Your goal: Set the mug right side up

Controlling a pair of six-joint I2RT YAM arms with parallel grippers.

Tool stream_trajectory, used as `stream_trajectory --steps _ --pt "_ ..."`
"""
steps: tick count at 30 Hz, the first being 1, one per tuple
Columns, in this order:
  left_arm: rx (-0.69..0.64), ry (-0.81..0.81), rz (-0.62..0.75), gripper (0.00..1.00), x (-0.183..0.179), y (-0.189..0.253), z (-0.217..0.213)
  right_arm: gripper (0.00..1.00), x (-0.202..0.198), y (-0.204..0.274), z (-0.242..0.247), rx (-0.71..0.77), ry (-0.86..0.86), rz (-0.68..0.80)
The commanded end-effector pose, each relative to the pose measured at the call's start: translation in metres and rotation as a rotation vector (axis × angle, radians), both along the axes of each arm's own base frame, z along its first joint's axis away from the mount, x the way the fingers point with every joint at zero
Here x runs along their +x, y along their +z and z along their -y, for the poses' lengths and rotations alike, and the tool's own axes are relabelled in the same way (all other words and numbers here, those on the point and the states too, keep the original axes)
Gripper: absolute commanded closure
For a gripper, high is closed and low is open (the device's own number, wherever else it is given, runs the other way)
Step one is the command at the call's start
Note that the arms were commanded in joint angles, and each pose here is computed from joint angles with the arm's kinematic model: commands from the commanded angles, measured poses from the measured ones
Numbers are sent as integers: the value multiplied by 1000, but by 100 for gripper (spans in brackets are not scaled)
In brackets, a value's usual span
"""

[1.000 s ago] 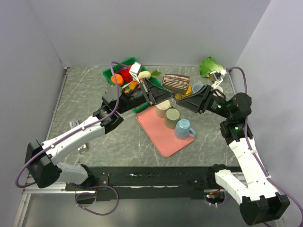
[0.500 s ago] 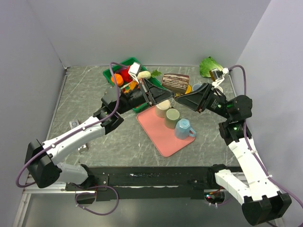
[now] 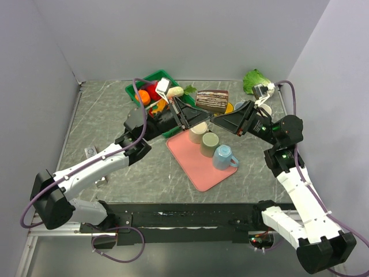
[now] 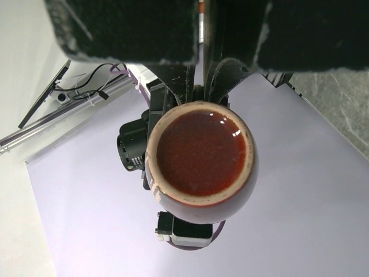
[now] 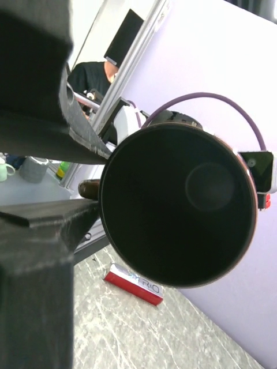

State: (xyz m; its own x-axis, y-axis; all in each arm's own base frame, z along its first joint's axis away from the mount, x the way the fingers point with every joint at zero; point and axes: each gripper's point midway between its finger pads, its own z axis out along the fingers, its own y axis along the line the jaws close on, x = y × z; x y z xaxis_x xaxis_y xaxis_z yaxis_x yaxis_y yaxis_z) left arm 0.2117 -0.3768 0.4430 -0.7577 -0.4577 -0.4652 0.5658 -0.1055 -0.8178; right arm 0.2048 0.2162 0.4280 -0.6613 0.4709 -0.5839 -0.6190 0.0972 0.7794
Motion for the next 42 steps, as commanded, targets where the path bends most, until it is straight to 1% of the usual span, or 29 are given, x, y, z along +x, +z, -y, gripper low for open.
stream_trajectory --steps 1,3,6,7,9,12,13,14,20,22,23,24,25,26,28,29,30,32,34,35,36,37,39,40,42 --pt "-53 -31 74 99 -19 19 -6 59 -4 26 6 58 -51 85" --pt "-48 -30 79 99 -19 19 -6 59 -3 26 7 62 -61 79" --pt "-44 -33 84 99 -21 19 -4 64 -1 24 7 64 -72 67" --pt "-45 -36 85 99 -22 19 -4 69 1 22 8 63 -79 53" --pt "-43 -38 88 99 -23 18 -4 74 4 20 9 68 -91 39" --pt "-32 -40 95 99 -25 16 -1 87 7 15 8 66 -94 10" --pt "-27 -43 96 99 -27 15 -1 96 9 14 8 65 -99 4" --pt "-20 -42 97 99 -27 13 0 100 10 11 8 61 -100 -13" --pt "41 -22 107 98 -26 1 4 100 16 2 9 29 -130 -35" --pt "59 -9 104 92 -24 -2 4 100 16 3 11 13 -149 -17" --pt "74 -3 105 78 -23 -5 4 100 16 6 12 2 -164 6" --pt "81 7 104 69 -21 -6 4 100 18 1 13 -15 -174 -16" --pt "89 11 105 63 -20 -7 4 100 18 4 14 -23 -186 -10" --pt "98 16 113 48 -20 -9 4 100 21 3 17 -39 -215 0" --pt "123 32 102 31 -15 -14 4 100 23 1 19 -62 -239 -15" --pt "137 41 105 18 -14 -16 5 100 26 -1 22 -80 -271 -9" --pt "168 49 91 13 -11 -23 5 100 29 -9 25 -106 -294 -37" --pt "202 75 94 5 -6 -28 5 100 33 -10 32 -150 -344 -23" --pt "248 106 69 2 0 -38 4 100 40 -16 44 -204 -417 -57" --pt "266 123 68 0 2 -42 3 100 44 -18 50 -236 -454 -44" --pt "308 136 45 1 5 -53 1 100 49 -21 58 -260 -498 -52" --pt "323 153 41 3 8 -55 0 100 52 -24 68 -288 -540 -73" --pt "364 194 33 4 15 -61 -3 100 59 -25 87 -344 -634 -65" --pt "402 207 25 4 18 -69 -5 100 63 -38 100 -410 -679 -87" --pt "434 235 21 4 23 -74 -7 100 68 -46 118 -473 -758 -114"
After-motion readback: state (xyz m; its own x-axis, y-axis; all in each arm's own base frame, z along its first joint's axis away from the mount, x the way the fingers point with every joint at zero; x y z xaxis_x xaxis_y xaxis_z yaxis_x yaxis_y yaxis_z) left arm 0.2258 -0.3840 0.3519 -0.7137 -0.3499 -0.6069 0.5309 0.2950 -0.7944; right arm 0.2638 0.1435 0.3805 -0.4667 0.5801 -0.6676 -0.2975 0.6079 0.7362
